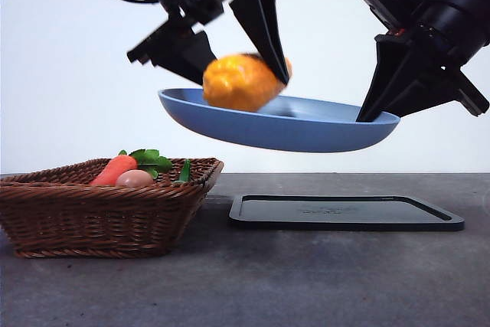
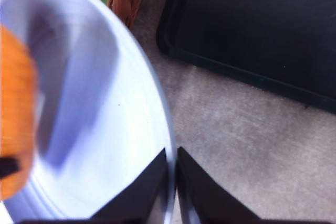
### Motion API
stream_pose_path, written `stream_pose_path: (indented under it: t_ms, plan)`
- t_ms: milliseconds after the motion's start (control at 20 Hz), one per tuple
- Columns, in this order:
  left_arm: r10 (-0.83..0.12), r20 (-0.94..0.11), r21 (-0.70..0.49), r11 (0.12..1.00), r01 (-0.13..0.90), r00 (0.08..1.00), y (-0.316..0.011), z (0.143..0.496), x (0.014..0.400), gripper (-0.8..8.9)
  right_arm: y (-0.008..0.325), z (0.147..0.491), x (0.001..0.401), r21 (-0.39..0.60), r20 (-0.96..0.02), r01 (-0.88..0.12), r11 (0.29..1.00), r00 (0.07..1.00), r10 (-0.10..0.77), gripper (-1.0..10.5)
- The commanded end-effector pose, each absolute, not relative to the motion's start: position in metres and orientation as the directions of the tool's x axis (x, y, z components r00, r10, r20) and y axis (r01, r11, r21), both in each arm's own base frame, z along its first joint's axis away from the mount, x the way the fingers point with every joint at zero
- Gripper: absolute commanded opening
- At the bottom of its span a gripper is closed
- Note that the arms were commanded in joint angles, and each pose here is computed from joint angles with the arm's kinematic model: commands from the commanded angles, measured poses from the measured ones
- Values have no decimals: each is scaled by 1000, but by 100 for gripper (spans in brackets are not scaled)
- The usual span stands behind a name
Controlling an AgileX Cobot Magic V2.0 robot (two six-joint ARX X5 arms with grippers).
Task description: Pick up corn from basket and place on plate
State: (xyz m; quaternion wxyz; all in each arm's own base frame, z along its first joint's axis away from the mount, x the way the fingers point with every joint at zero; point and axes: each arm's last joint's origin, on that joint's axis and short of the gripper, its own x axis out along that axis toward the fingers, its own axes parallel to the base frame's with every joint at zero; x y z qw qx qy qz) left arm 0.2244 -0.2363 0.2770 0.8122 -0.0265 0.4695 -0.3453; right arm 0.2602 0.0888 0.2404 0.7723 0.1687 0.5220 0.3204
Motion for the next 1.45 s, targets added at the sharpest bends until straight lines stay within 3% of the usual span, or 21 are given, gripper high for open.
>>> stream_pose_path:
  t_ms: [50, 150, 350, 600, 1050, 1450]
  plan:
    - [-579, -755, -350, 752, 559, 307, -246, 269, 229, 221, 91, 245, 264, 601, -685, -328, 729, 257, 681, 1]
    - [-574, -762, -346, 752, 561, 299, -248, 266, 229, 239, 92, 245, 264, 600, -685, -331, 728, 257, 682, 1]
    - [-580, -757, -336, 741, 582, 301, -250, 266, 228, 369, 91, 245, 264, 598, -687, -331, 730, 258, 680, 1]
    - [-598, -745, -350, 728, 589, 296, -249, 272, 227, 369, 91, 244, 264, 591, -692, -328, 737, 263, 672, 1]
    - [-700, -583, -347, 673, 653, 412, -221, 348, 205, 369, 90, 243, 266, 571, -705, -327, 753, 274, 654, 1]
    - [-776, -402, -340, 620, 708, 487, -177, 406, 163, 368, 62, 246, 281, 550, -696, -257, 795, 384, 606, 1]
